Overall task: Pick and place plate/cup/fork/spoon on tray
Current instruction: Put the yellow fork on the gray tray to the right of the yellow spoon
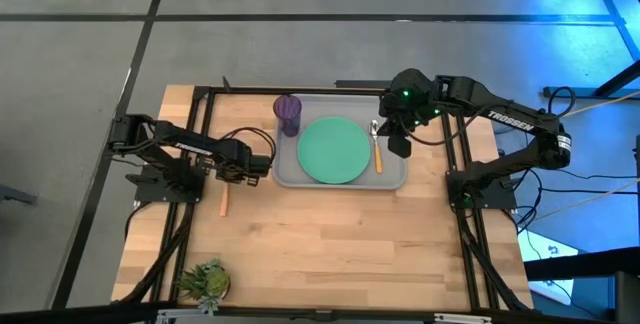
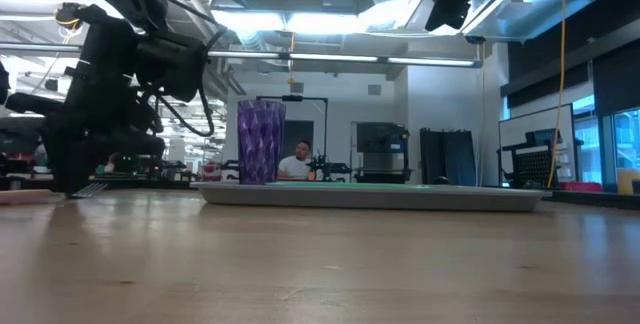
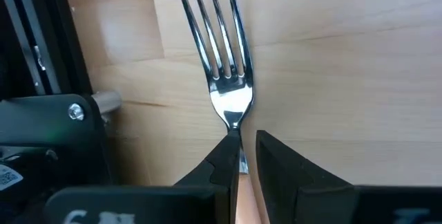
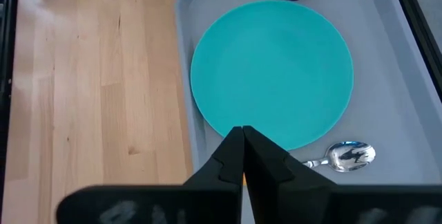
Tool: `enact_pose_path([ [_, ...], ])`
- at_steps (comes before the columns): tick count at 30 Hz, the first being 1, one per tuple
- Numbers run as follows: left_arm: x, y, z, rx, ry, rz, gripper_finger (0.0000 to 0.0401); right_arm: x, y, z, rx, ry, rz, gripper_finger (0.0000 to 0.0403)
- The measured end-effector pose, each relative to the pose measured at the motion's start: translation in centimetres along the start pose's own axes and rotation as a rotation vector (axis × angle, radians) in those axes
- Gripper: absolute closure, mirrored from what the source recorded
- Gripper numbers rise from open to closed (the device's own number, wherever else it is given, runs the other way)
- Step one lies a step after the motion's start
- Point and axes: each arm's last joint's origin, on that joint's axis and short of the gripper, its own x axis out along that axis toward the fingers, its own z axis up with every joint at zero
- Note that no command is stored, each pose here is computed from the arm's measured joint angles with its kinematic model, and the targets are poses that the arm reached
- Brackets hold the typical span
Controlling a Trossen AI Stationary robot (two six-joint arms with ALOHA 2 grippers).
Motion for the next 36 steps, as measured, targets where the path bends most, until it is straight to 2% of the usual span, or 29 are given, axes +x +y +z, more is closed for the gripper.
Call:
enact_pose_path([
  [10,-0.1,0.0,0.0,0.000,0.000,-0.001,0.0358,0.0,0.0,0.0,0.000,0.000,0.000,0.0391],
  [21,-1.4,1.1,0.0,-0.026,-0.009,-0.065,0.0358,0.0,0.0,0.0,0.022,0.000,0.000,0.0391],
  [36,-1.6,1.5,-0.1,-0.069,0.003,-0.049,0.0358,0.0,0.0,0.0,0.021,0.000,0.000,0.0391],
])
